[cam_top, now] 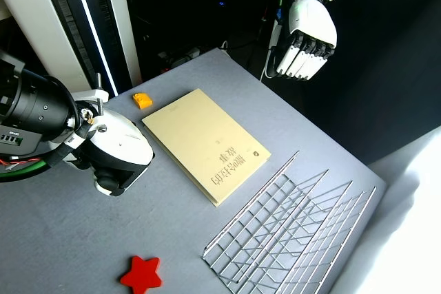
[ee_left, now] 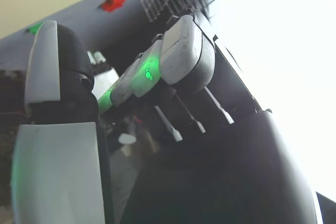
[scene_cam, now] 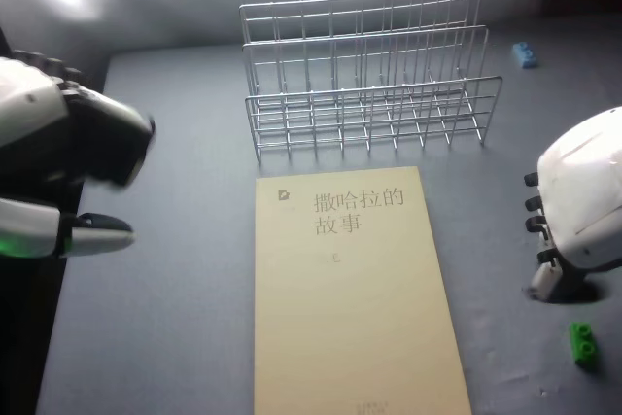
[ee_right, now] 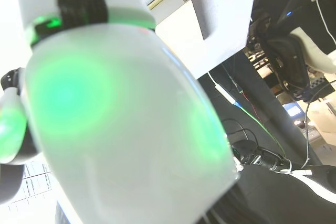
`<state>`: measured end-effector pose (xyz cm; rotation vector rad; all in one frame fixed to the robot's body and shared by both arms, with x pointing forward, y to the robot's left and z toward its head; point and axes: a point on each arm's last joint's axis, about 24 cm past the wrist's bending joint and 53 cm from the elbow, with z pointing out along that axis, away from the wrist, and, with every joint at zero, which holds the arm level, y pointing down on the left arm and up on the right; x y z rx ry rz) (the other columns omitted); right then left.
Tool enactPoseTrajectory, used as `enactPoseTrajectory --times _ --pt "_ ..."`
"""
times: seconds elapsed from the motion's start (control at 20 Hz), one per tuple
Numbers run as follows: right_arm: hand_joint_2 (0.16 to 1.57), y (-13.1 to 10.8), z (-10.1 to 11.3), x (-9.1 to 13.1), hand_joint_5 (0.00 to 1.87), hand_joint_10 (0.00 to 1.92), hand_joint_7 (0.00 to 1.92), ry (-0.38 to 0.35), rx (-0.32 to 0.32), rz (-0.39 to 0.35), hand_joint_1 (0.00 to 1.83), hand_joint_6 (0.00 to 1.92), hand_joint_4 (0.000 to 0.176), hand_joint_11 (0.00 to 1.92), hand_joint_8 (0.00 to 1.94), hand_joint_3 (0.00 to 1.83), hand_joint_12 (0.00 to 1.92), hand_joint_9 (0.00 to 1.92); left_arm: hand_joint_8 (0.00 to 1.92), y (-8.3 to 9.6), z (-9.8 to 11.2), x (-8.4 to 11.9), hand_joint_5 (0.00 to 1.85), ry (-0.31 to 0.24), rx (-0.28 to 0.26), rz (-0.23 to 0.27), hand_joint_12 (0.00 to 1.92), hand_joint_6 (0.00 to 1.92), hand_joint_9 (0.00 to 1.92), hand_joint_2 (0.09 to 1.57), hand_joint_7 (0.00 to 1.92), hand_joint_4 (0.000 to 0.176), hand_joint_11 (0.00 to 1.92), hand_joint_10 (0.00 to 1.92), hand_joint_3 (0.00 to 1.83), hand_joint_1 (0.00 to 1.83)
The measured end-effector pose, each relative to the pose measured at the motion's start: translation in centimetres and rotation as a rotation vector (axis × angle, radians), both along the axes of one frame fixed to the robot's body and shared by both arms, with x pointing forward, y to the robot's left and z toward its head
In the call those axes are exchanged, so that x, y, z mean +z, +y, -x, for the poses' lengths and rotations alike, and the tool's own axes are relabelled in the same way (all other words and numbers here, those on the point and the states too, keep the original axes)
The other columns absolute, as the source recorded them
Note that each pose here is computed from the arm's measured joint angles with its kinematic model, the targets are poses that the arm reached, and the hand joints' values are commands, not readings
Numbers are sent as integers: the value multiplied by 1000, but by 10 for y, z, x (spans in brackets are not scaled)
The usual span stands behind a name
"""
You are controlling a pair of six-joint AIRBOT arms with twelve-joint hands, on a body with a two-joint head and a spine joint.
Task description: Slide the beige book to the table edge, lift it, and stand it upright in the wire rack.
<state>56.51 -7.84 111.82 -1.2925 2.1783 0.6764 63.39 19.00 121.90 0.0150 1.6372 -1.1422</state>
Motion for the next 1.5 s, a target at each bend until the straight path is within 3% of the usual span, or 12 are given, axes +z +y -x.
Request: enactPoseTrajectory --times 0.1,0.3,0.45,0.6,0.7,0.8,0.95,1.0,1.05,1.15,1.3,1.5 --pt "1135 1 1 0 202 9 206 7 2 -3 183 5 0 0 5 5 529 177 1 25 -10 -2 196 20 95 9 254 4 141 1077 172 0 0 5 5 348" --pt "1153 0 0 0 201 1 199 0 0 -1 162 5 0 0 3 5 505 166 3 61 -17 -11 201 79 209 30 247 3 154 1077 180 0 0 7 2 357" --pt "1149 0 1 0 205 7 212 1 3 0 190 5 0 0 7 2 499 183 3 71 -19 -5 213 72 235 42 276 3 165 1076 192 0 0 5 1 360" --pt "1136 -1 0 -3 238 2 229 3 0 5 203 5 0 0 3 0 546 191 3 82 -21 1 197 94 266 99 277 8 157 1079 187 0 0 3 0 334" --pt "1148 2 3 -11 217 2 213 16 13 20 157 3 0 0 2 3 488 188 1 84 -20 -7 194 182 268 185 216 2 143 1078 180 0 0 0 0 353" --pt "1149 7 5 -18 234 7 232 32 30 31 142 8 0 0 7 2 503 208 1 93 -18 -13 200 253 310 213 240 1 141 1075 183 0 0 0 0 353" --pt "1156 17 0 -18 225 1 221 27 38 28 145 1 0 0 2 2 466 198 1 131 -21 -22 207 353 492 251 227 2 147 1067 186 0 0 4 0 369" --pt "1154 20 -1 -19 229 3 226 26 43 28 154 2 0 0 3 1 497 206 0 142 -19 -31 204 402 558 271 211 1 143 1065 181 0 0 2 0 384" --pt "1149 25 -3 -19 209 4 213 25 45 26 183 1 0 0 1 0 410 171 1 147 -14 -44 212 459 605 275 240 1 152 1052 186 0 0 2 0 464" --pt "1152 31 -5 -19 206 4 207 22 51 20 180 0 0 0 0 0 400 168 0 145 -7 -59 185 513 622 254 197 0 135 1057 164 0 0 0 0 495" --pt "1156 38 -3 -19 200 0 189 24 61 21 186 1 0 0 1 1 397 157 0 153 -3 -65 138 534 648 238 210 0 104 1062 129 0 0 0 0 817" --pt "1168 59 0 -19 201 1 199 37 67 5 169 1 0 0 1 3 432 179 0 165 3 -68 105 561 694 255 128 0 41 1091 72 0 0 0 4 956"
